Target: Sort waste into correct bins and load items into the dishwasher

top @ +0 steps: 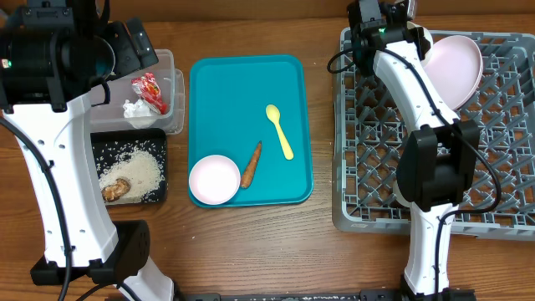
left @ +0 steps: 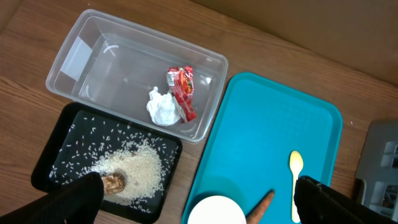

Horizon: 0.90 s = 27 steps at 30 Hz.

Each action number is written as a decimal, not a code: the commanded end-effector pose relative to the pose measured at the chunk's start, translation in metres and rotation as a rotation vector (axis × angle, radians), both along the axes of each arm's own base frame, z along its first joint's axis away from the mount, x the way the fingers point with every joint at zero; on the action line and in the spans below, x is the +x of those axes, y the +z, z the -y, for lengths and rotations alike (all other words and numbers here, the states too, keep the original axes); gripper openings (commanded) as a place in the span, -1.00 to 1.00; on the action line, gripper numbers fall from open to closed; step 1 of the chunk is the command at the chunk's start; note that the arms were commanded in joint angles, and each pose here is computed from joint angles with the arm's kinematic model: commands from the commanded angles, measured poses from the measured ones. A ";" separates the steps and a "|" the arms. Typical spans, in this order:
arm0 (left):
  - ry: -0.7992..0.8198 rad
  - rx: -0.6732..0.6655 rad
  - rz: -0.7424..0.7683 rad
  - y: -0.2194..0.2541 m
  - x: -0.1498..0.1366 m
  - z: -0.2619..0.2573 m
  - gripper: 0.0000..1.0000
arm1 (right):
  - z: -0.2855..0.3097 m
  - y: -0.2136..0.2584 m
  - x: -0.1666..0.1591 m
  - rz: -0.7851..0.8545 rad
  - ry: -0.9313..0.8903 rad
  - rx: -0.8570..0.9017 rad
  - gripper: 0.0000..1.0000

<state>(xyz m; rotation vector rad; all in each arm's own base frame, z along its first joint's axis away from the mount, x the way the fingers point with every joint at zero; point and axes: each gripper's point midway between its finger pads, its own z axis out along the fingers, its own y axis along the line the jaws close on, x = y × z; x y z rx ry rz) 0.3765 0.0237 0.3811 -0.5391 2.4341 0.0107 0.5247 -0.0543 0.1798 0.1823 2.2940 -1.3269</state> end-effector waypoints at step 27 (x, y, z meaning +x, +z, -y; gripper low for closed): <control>0.006 -0.015 0.007 0.001 0.002 0.001 1.00 | -0.008 -0.016 -0.016 -0.063 -0.006 0.088 -0.92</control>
